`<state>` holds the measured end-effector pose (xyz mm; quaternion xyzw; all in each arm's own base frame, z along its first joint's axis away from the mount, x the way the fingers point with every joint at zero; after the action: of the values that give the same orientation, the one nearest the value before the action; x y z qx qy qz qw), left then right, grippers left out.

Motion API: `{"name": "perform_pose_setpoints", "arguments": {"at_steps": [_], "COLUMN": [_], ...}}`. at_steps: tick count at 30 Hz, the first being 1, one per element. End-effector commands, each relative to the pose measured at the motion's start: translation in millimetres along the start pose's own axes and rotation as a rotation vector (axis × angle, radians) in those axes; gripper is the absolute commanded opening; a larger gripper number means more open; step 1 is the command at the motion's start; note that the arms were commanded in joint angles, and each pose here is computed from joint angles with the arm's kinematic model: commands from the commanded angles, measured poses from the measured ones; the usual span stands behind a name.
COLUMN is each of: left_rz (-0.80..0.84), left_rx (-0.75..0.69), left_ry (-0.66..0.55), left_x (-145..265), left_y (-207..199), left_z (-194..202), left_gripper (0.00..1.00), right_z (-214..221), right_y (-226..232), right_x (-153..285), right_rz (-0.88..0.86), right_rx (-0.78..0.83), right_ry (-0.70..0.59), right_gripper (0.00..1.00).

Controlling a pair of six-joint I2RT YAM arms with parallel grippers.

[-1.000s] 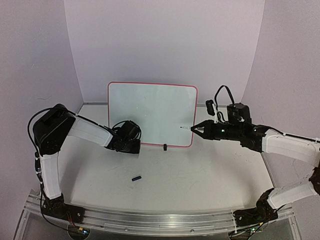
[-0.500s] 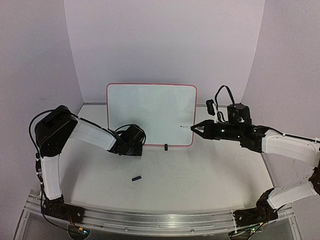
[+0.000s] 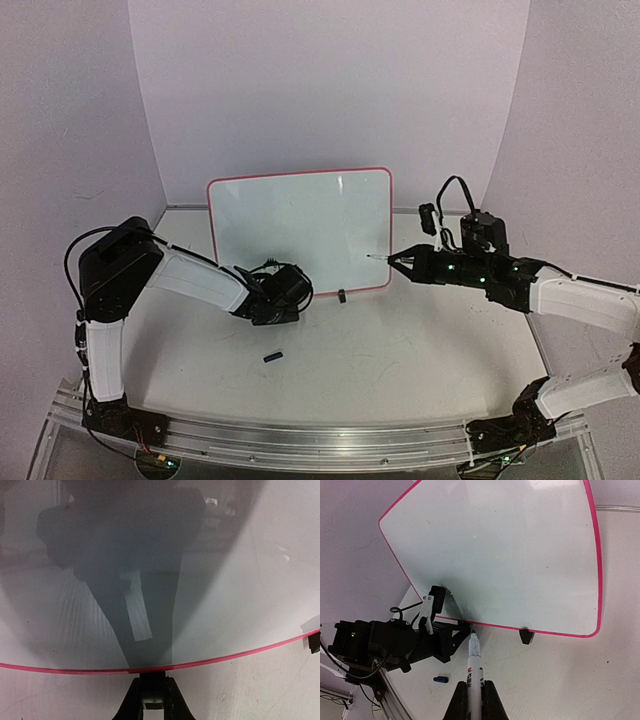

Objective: Write a sentence on the whiteboard
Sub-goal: Move the whiteboard stand to the center of the board, then hold the whiteboard at the center of the board.

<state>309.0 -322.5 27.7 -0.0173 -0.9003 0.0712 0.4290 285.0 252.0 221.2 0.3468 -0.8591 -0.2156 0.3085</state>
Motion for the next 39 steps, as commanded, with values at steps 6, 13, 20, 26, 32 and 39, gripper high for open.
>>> {"name": "perform_pose_setpoints", "arguments": {"at_steps": [6, 13, 20, 26, 32, 39], "left_rz": [0.188, 0.236, 0.248, 0.308, 0.449, 0.432], "left_rx": [0.01, -0.029, -0.136, -0.295, -0.359, -0.438], "left_ry": [0.045, 0.051, 0.167, 0.213, 0.185, 0.053], "left_x": [27.5, 56.8, 95.0, 137.6, 180.5, 215.1], "left_y": [-33.5, -22.4, -10.2, -1.4, 19.1, 55.0], "left_z": [10.6, 7.4, 10.6, 0.9, -47.1, -119.6], "left_gripper": [0.44, 0.78, 0.85, 0.85, 0.86, 0.87], "right_z": [-10.9, -18.8, -32.2, -45.3, -55.8, -63.6], "right_y": [9.6, 18.6, 32.7, 39.0, 56.2, 83.4], "right_x": [9.7, 16.5, 24.8, 19.3, 3.5, -21.6], "right_rz": [-0.024, -0.05, -0.092, -0.098, -0.159, -0.21], "right_rx": [0.022, 0.051, 0.073, 0.07, 0.071, 0.095], "right_ry": [-0.058, -0.083, -0.121, -0.134, -0.137, -0.115], "right_gripper": [0.0, 0.0, 0.0, 0.0, 0.0, 0.0]}}
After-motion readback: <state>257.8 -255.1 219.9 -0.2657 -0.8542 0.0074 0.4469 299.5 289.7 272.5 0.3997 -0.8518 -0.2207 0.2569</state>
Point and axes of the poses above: each gripper's point midway between its finger pads, its own x axis back along the fingers, its own y axis along the line the jaws close on, z = x × y, the point moved 2 cm from there along x, back along the fingers, and after that the axes turned 2 degrees about -x, right-handed, at the moved point
